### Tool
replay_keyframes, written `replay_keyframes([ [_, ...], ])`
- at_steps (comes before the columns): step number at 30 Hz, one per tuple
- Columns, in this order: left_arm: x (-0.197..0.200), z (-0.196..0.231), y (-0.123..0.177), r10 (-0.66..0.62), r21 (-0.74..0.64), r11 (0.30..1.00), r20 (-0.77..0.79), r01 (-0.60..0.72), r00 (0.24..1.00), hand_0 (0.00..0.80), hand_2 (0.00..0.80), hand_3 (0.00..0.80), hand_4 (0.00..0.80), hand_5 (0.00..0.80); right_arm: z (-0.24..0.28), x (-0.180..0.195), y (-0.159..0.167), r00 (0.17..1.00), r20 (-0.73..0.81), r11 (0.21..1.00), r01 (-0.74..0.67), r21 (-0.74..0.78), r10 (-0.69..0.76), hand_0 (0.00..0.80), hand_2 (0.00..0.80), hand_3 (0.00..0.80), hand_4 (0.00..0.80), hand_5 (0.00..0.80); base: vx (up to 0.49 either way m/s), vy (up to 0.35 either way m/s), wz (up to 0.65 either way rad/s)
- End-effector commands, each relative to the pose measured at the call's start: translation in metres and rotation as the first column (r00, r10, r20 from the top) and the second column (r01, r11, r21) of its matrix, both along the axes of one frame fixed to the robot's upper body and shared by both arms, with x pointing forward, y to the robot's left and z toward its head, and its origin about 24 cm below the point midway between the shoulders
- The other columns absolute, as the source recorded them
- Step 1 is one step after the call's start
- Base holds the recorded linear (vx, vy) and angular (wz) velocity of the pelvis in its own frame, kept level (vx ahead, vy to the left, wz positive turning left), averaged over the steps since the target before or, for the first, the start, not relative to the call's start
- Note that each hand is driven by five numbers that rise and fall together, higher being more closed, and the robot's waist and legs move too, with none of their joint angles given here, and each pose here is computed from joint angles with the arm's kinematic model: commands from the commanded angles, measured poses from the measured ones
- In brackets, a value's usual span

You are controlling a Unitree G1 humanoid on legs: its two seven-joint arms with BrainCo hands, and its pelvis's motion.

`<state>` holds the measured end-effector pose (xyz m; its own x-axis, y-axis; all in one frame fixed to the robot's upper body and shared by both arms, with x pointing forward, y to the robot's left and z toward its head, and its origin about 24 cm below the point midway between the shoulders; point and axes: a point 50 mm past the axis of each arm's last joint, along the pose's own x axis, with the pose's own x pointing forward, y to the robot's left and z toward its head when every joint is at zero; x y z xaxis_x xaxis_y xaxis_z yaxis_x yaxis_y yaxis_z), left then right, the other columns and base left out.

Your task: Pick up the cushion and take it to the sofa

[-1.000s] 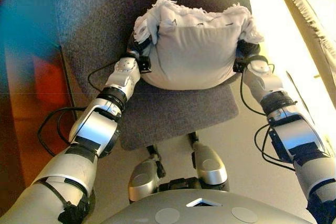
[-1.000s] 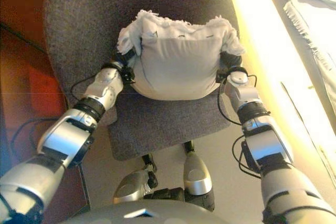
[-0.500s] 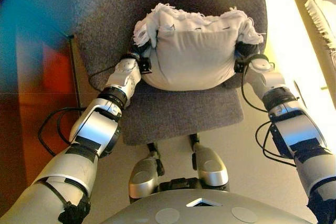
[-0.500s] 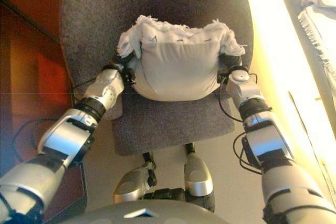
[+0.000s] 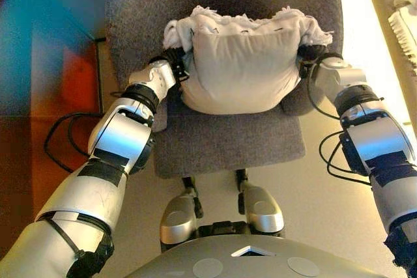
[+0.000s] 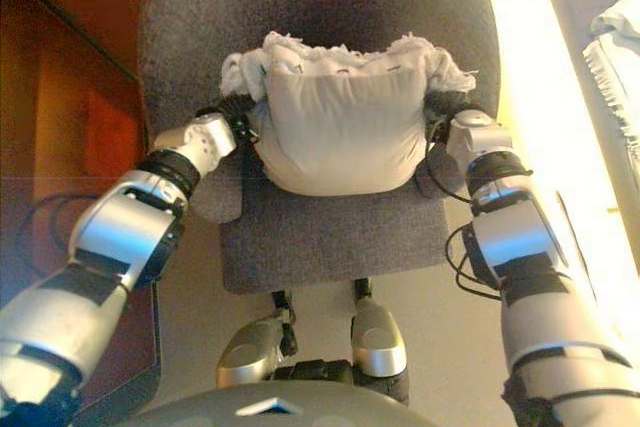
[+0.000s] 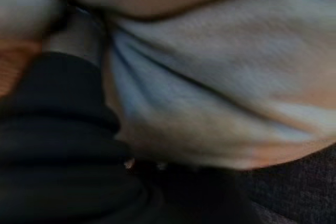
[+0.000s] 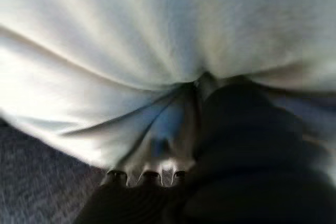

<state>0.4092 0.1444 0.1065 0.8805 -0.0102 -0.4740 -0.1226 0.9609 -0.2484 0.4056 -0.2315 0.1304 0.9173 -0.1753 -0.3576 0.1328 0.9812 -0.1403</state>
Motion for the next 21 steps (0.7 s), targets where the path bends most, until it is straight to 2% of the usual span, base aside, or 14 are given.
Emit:
replay_keyframes([
  [1,0.012,0.037,-0.005,0.033,-0.025,0.999,0.043,-0.032,0.999,0.000,0.000,0.000,0.000,0.000,0.058,0.017,0.012,0.987,0.159,1.000,0.022,0.002,-0.022,0.000,0.000,0.000,0.000,0.000,0.000,0.000,0.00],
  [5,0.011,0.042,0.029,0.119,-0.044,0.992,0.057,-0.116,0.991,0.000,0.000,0.000,0.000,0.000,0.068,0.011,-0.016,0.966,0.217,0.990,0.129,0.055,-0.138,0.000,0.000,0.000,0.000,0.000,-0.003,0.004,0.03],
  [9,0.004,0.040,0.079,0.259,-0.076,0.964,0.067,-0.254,0.963,0.000,0.000,0.000,0.000,0.000,0.073,-0.001,-0.054,0.930,0.261,0.965,0.238,0.110,-0.259,0.000,0.000,0.000,0.000,0.000,0.000,0.000,0.00],
  [13,-0.015,0.037,0.141,0.452,-0.058,0.892,0.075,-0.448,0.889,0.000,0.000,0.000,0.000,0.000,0.083,-0.021,-0.100,0.839,0.327,0.900,0.395,0.184,-0.435,0.000,0.000,0.000,0.000,0.000,0.000,0.000,0.00],
  [17,-0.037,0.027,0.182,0.554,-0.114,0.830,0.049,-0.546,0.831,0.000,0.000,0.000,0.000,0.000,0.087,-0.042,-0.135,0.755,0.377,0.844,0.487,0.223,-0.536,0.000,0.000,0.000,0.000,0.000,-0.003,0.008,0.00],
  [21,-0.066,0.010,0.222,0.660,-0.092,0.750,0.047,-0.655,0.750,0.000,0.000,0.000,0.000,0.000,0.072,-0.073,-0.173,0.683,0.376,0.777,0.583,0.237,-0.627,0.000,0.000,0.000,0.000,0.000,-0.006,0.017,-0.02],
])
